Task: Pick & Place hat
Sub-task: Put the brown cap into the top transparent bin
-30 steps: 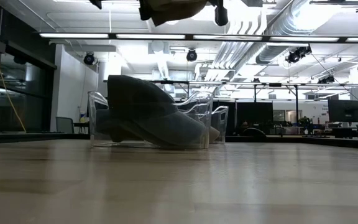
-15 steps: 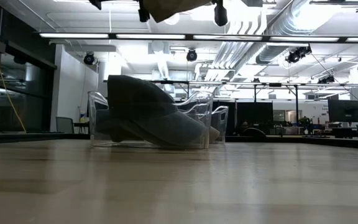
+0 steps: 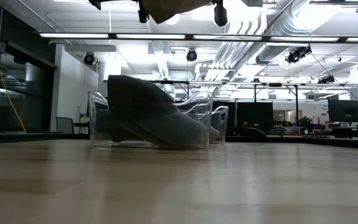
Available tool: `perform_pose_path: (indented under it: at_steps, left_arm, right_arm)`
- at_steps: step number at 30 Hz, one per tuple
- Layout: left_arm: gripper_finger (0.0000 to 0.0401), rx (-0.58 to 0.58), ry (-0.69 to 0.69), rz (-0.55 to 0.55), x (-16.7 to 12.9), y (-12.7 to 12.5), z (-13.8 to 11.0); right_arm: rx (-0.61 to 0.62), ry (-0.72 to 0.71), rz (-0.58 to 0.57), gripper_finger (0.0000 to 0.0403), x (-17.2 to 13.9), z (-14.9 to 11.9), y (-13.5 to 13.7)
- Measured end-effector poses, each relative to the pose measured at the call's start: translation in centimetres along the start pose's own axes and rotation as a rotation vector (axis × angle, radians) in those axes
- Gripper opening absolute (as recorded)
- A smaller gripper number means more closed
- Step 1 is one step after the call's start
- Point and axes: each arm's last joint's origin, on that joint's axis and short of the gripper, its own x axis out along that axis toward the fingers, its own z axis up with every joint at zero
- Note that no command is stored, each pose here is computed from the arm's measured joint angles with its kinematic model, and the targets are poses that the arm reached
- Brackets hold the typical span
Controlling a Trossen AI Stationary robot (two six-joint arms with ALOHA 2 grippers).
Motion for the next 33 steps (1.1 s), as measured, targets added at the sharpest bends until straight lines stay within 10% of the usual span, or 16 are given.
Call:
perform_pose_path:
  at_steps: [9,33]
  left_arm:
    - [0.0258,-0.025,-0.001,0.054,0.0,0.5,-0.2]
    - [0.0261,0.16,-0.325,0.538,-5.4,-2.7,-0.6]
  right_arm:
    - [-0.004,-0.003,-0.02,0.0006,-0.1,0.1,-0.3]
    - [0.006,-0.054,-0.12,0.0006,-1.6,2.0,-2.9]
